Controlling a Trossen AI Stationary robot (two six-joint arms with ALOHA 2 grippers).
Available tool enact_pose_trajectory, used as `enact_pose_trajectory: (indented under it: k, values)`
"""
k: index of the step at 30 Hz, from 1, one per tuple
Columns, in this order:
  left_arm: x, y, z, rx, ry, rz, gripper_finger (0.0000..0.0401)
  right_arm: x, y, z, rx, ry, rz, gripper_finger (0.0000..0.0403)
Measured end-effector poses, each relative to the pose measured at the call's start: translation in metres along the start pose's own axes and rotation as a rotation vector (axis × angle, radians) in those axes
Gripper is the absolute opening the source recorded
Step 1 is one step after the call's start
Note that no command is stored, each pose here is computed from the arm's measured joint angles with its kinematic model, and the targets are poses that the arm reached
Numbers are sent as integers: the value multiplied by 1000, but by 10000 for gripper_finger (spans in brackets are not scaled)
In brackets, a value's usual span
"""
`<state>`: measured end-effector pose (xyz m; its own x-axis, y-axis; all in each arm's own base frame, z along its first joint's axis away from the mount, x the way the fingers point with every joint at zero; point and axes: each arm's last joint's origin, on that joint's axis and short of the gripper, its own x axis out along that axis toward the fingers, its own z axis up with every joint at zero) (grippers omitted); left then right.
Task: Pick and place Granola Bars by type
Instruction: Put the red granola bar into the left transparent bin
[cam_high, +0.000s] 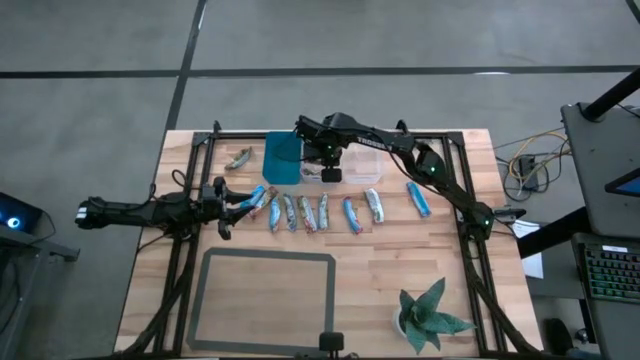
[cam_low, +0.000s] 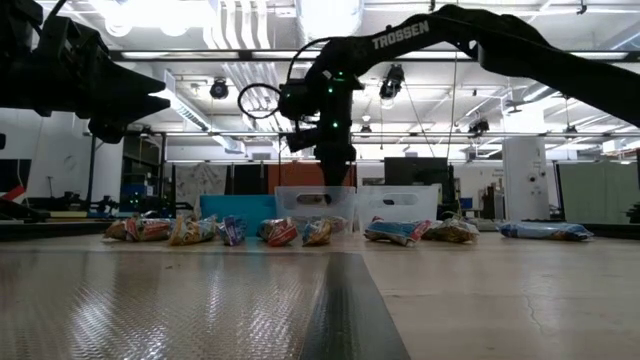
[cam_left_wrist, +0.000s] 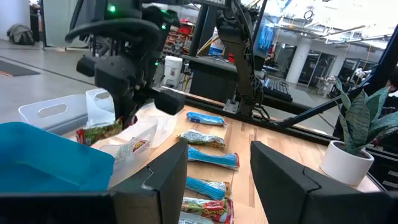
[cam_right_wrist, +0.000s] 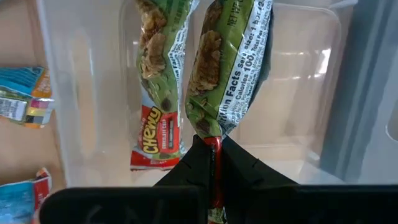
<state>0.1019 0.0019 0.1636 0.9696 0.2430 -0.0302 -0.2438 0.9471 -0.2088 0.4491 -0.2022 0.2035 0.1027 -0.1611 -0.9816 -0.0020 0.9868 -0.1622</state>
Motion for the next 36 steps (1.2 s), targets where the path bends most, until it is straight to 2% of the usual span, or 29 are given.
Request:
enact_pose_trajectory:
  k: [13,19,32,36]
  values:
    - [0,0,0,0,0,0,158,30,5,3,-39,57,30,8]
    - [0,0,0,0,0,0,158,32,6,3,-19,63,33,13]
    - [0,0,0,0,0,0,158,27,7,1,-26,73,38,113]
    - [0,0,0,0,0,0,159,15,7,0,-15,69,21,140]
